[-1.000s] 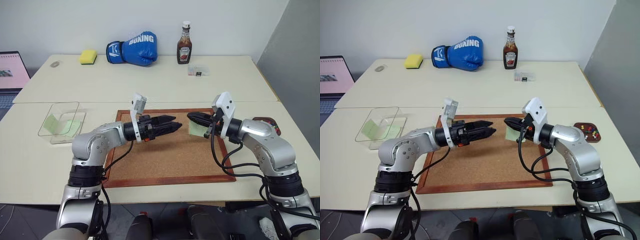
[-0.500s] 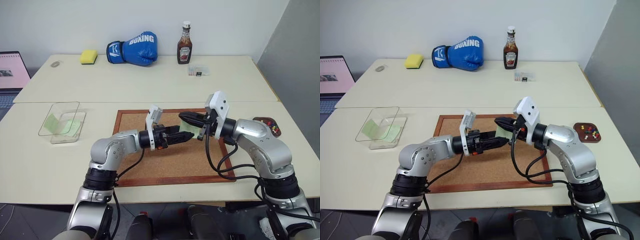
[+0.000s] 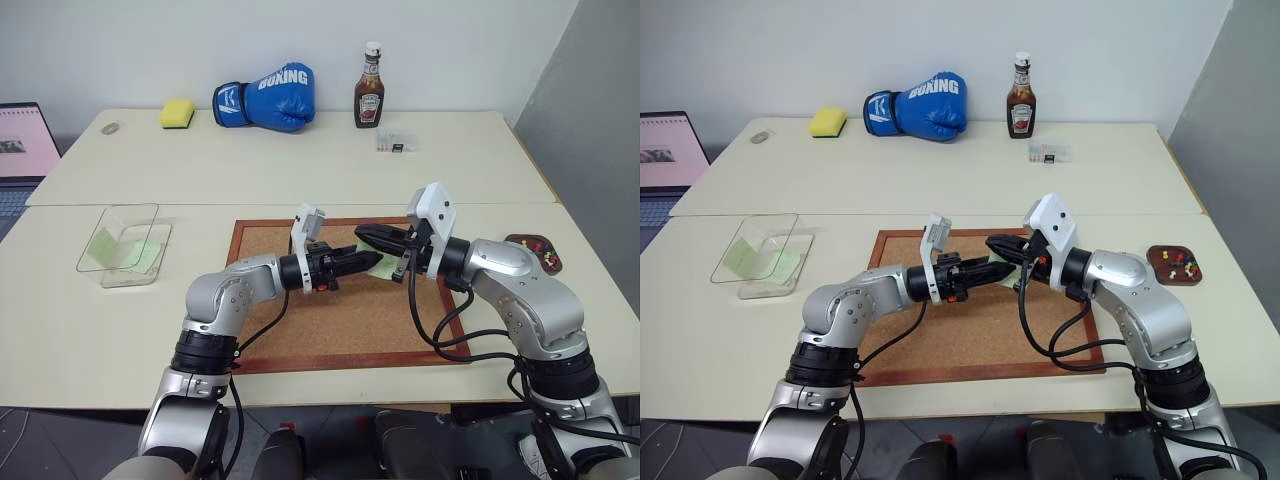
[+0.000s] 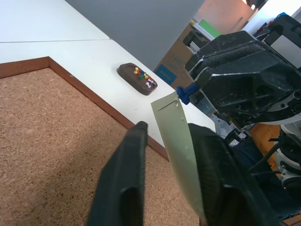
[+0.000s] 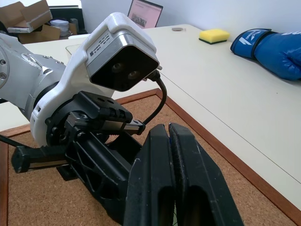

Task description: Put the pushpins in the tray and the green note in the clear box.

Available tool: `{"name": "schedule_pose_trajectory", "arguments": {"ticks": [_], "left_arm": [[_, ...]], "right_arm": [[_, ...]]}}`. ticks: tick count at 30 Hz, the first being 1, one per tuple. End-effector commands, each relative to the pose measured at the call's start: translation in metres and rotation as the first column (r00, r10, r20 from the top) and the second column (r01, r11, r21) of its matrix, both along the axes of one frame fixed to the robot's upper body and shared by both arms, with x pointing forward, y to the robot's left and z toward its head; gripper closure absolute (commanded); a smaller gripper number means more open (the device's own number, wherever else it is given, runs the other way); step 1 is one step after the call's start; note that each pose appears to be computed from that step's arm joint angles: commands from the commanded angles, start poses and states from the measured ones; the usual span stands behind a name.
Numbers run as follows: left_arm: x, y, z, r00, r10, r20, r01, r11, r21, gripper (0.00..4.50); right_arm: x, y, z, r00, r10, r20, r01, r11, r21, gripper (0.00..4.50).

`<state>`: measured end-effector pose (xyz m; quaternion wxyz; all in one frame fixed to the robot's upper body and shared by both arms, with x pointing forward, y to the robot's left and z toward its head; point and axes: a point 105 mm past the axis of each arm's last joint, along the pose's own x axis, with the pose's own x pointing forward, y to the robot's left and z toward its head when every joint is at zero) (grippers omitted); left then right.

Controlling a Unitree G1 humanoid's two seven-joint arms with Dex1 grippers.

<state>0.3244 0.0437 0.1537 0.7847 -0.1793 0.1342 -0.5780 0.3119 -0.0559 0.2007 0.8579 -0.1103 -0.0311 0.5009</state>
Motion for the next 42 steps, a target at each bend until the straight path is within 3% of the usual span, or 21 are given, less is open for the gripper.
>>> {"name": "schedule_pose_trajectory", "arguments": {"ticks": [1, 4, 9, 17, 24, 29, 31, 34, 36, 40, 42], "left_arm": [[0.000, -0.002, 0.011, 0.999, -0.007, 0.051, 0.008, 1.000, -0.013, 3.89], [0.000, -0.001, 0.010, 0.999, -0.002, 0.047, 0.002, 1.000, -0.014, 4.43], [0.000, -0.001, 0.005, 1.000, 0.008, 0.023, -0.008, 1.000, -0.001, 4.43], [0.008, 0.006, -0.001, 0.990, 0.064, -0.128, -0.074, 0.995, -0.067, 4.43], [0.008, 0.005, -0.005, 0.986, 0.066, -0.151, -0.075, 0.996, -0.055, 4.43], [0.007, 0.001, 0.000, 0.998, 0.061, -0.028, -0.061, 0.998, 0.004, 4.43], [-0.001, -0.005, -0.005, 0.993, 0.007, 0.119, -0.021, 0.993, 0.120, 4.43], [-0.008, -0.014, -0.005, 0.969, -0.055, 0.240, 0.007, 0.981, 0.195, 4.43], [-0.008, -0.023, 0.005, 0.941, -0.074, 0.330, 0.006, 0.979, 0.204, 4.43], [-0.008, -0.042, 0.010, 0.853, -0.139, 0.504, -0.001, 0.963, 0.269, 4.43], [-0.010, -0.051, 0.008, 0.808, -0.181, 0.561, 0.007, 0.955, 0.298, 4.43]], "right_arm": [[-0.006, 0.004, 0.011, 0.999, 0.030, 0.046, -0.031, 0.999, 0.016, 4.50], [-0.006, 0.004, 0.011, 0.999, 0.032, 0.044, -0.033, 0.999, 0.017, 4.50], [-0.007, 0.005, 0.010, 0.998, 0.034, 0.044, -0.035, 0.999, 0.015, 4.50], [-0.006, 0.003, 0.014, 0.998, 0.018, 0.060, -0.019, 1.000, 0.017, 4.50], [-0.005, -0.006, 0.016, 0.998, -0.011, 0.070, 0.010, 1.000, 0.016, 4.50], [0.001, -0.027, 0.019, 0.992, -0.100, 0.077, 0.099, 0.995, 0.020, 4.50], [0.006, -0.050, 0.018, 0.977, -0.199, 0.080, 0.198, 0.980, 0.027, 4.50], [0.012, -0.080, 0.013, 0.940, -0.334, 0.067, 0.332, 0.942, 0.040, 4.50], [0.018, -0.114, 0.005, 0.880, -0.472, 0.054, 0.472, 0.881, 0.023, 4.50], [0.027, -0.183, -0.004, 0.707, -0.707, 0.024, 0.706, 0.707, 0.028, 4.50], [0.033, -0.219, -0.014, 0.587, -0.810, 0.001, 0.810, 0.587, -0.004, 4.50]]}}
